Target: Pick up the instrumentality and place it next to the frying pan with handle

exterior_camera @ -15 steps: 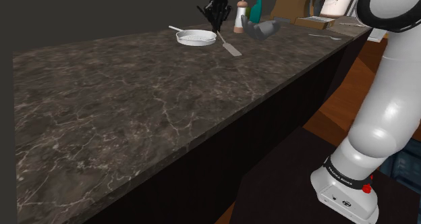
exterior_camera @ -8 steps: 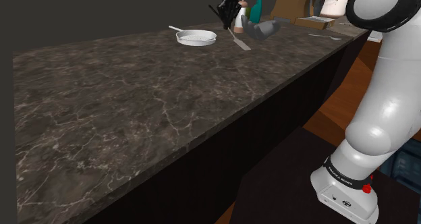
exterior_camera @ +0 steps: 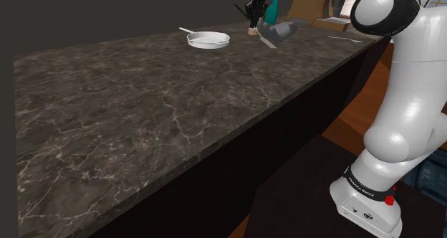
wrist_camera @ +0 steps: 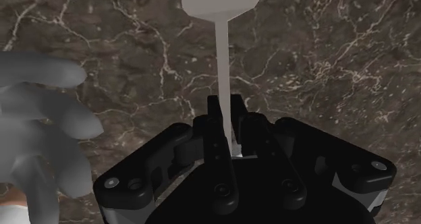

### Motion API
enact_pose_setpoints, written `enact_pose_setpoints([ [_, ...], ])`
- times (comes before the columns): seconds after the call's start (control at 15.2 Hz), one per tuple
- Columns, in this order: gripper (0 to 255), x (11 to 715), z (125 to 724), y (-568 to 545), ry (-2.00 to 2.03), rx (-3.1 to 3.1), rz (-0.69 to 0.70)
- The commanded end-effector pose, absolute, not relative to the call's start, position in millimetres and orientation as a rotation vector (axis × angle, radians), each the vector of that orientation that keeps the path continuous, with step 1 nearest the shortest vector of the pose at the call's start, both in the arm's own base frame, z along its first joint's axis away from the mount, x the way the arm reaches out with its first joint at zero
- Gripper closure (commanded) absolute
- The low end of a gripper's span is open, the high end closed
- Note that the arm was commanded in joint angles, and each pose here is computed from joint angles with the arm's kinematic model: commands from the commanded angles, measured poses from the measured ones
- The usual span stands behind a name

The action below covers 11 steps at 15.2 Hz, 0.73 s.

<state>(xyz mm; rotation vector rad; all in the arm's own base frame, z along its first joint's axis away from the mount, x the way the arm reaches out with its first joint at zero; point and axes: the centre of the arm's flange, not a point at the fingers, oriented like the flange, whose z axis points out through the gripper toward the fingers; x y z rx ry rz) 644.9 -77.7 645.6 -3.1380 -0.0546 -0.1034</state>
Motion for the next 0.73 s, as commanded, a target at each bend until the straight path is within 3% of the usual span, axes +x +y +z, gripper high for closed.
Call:
enact_pose_setpoints([
  [0.0,255,644.8,636.9,-81.8,-0.057,-3.138,-0.104],
  [0.66,255,644.8,584.1,-81.8,-0.057,-3.138,-0.104],
])
